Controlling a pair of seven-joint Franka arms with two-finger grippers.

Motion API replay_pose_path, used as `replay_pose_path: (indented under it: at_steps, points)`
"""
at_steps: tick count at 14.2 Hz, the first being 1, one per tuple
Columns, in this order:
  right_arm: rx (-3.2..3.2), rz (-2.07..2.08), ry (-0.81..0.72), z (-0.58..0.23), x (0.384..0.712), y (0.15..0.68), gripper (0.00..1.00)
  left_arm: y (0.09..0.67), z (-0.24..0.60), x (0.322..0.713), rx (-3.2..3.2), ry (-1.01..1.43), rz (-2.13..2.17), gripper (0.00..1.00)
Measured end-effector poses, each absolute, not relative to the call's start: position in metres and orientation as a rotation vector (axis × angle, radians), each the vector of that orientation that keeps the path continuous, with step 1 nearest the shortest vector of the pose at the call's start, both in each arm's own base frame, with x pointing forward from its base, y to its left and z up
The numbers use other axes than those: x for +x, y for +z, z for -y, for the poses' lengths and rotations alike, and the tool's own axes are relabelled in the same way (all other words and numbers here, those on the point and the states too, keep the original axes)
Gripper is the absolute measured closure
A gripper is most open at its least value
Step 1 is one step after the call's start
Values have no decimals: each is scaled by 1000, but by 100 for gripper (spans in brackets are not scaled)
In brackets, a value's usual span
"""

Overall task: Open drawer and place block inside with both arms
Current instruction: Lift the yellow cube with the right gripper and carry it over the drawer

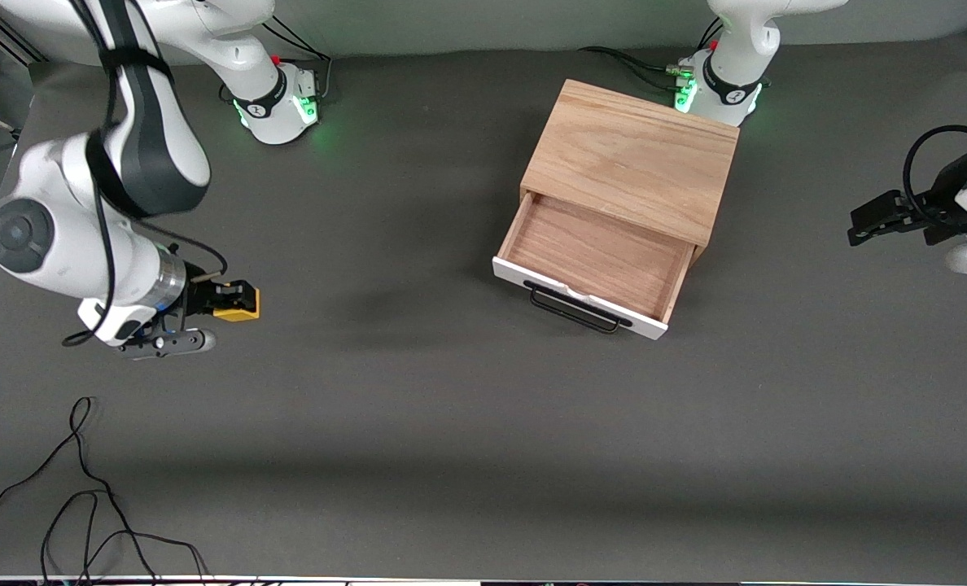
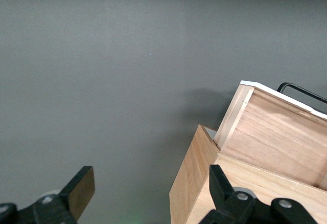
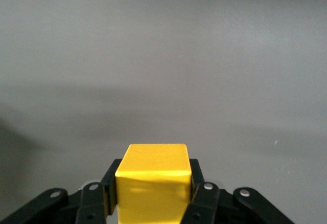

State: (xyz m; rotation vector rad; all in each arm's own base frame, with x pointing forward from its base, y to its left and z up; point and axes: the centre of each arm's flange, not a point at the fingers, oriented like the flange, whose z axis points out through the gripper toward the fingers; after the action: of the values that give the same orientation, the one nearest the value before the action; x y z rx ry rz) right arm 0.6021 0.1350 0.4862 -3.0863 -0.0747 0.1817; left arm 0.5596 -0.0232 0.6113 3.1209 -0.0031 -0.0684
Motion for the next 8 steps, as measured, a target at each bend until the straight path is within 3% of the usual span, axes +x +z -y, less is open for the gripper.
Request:
replay_pose_path:
  at_steps: [4,8]
  points:
    - [-3097,-47,165,-221,588,578,45,613,23,553,3124,-49,13,0]
    - [-3086,-139,82,-340,559,599,45,615,24,553,3126,-40,26,0]
